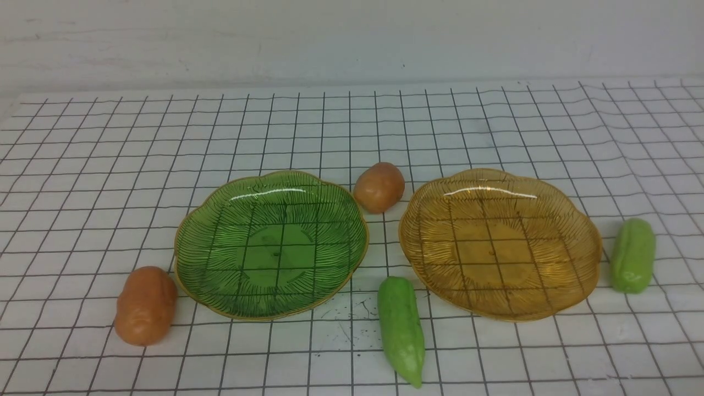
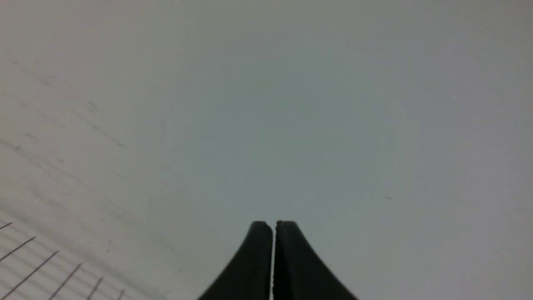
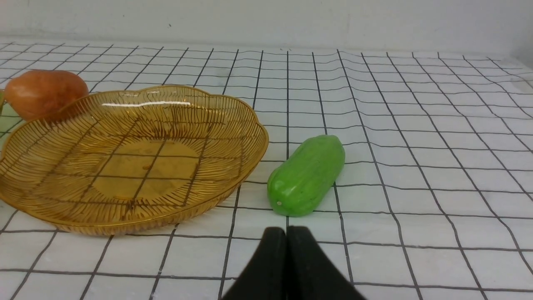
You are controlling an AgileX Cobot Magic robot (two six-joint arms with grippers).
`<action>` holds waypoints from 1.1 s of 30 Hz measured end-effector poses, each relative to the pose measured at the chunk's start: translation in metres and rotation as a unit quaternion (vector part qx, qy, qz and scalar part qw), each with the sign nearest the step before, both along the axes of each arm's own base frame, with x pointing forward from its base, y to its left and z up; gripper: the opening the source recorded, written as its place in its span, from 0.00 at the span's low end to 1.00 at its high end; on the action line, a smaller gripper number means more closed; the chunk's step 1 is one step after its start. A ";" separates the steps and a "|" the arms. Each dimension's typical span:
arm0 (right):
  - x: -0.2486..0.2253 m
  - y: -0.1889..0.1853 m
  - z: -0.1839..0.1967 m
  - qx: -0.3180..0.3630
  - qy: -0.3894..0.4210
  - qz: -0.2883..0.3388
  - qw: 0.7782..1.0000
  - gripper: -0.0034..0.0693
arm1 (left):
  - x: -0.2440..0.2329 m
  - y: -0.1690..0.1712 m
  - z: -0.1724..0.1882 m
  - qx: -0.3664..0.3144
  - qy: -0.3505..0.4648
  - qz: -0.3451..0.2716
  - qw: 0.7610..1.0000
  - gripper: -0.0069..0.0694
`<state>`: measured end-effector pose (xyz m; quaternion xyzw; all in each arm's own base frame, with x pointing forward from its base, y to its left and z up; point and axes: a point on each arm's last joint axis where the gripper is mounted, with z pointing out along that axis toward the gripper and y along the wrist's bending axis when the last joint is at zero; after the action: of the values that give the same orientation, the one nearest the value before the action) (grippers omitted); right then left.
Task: Put different types of vegetables on the plate.
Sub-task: 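Put the potatoes from the left side into the left plate with the left gripper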
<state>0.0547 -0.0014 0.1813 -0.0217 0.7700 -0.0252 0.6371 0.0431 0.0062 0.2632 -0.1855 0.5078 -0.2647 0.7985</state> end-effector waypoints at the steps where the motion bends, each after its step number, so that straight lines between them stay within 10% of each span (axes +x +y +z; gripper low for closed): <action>1: 0.000 0.000 0.000 -0.003 0.001 0.000 1.000 0.03 | -0.003 -0.001 0.016 0.001 -0.005 -0.009 1.000 0.08; 8: 0.000 -0.001 0.000 -0.017 0.002 -0.001 1.000 0.03 | 0.013 -0.021 0.102 0.147 0.168 -0.078 0.972 0.08; 16: 0.000 0.000 0.000 -0.002 0.001 -0.002 1.000 0.03 | 0.140 -0.033 0.075 0.261 0.568 -0.155 0.765 0.08; 21: 0.002 0.005 0.011 0.266 -0.062 -0.006 0.962 0.03 | 0.201 -0.034 0.011 0.269 0.681 -0.169 0.660 0.08; 26: 0.001 0.001 0.025 0.438 -0.129 -0.016 0.890 0.03 | 0.222 -0.036 0.001 0.267 0.694 -0.172 0.645 0.08; 33: 0.001 0.000 0.026 0.461 -0.137 -0.019 0.877 0.03 | 0.228 -0.032 0.004 0.299 0.675 -0.152 0.657 0.10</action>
<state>0.0559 -0.0015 0.2072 0.2924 0.6001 0.3176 0.6734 0.2716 -0.0257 0.2670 0.0154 0.9801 -0.0179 0.1973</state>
